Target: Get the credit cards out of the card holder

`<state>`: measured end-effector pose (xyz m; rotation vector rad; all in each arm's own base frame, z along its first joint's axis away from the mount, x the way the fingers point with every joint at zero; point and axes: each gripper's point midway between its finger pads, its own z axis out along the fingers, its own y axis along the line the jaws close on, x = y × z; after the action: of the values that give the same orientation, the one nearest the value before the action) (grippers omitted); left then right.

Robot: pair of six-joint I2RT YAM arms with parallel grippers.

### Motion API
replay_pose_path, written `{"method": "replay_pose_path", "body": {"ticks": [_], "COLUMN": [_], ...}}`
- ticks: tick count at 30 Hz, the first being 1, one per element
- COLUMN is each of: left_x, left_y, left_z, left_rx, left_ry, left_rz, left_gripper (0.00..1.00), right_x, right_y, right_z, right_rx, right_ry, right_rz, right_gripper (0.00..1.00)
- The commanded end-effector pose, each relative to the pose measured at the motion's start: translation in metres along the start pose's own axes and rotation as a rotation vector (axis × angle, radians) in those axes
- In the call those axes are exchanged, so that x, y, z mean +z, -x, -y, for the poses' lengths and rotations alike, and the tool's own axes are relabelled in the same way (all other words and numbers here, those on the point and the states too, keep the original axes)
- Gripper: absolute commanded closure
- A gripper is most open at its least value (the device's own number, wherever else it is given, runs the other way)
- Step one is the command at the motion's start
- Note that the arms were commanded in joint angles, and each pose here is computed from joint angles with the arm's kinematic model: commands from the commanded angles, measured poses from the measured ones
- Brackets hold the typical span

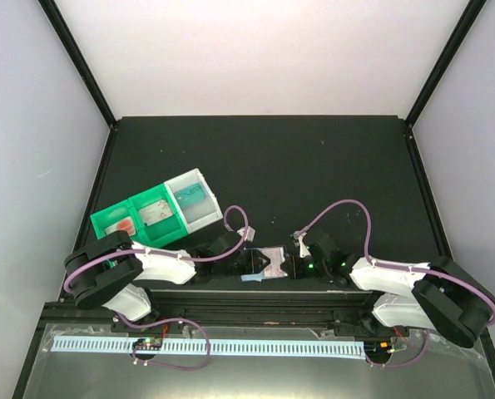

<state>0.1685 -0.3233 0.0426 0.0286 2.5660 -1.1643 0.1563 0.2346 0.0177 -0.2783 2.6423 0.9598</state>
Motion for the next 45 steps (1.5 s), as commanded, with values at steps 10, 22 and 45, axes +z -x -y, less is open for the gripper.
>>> {"method": "replay_pose_path", "body": {"ticks": [10,22,45], "left_x": [0.004,0.011,-0.007], "left_y": [0.003,-0.001,0.006], "left_z": [-0.009,-0.011,-0.015], "left_rx": [0.007,-0.027,-0.049], "left_ry": [0.024,0.012,-0.012], "left_rz": [0.029,0.009,0.05], "left_gripper": [0.62,0.69,0.98], "right_x": [0.001,0.005,0.005], "right_y": [-0.01,-0.009,-0.009], "right_z": [0.012,0.012,0.016], "right_rx": [0.013,0.024,0.029], "right_ry": [-0.04,-0.041,-0.058], "right_rz": [-0.024,-0.027,-0.023], "right_gripper": [0.95,0.95,0.96]}}
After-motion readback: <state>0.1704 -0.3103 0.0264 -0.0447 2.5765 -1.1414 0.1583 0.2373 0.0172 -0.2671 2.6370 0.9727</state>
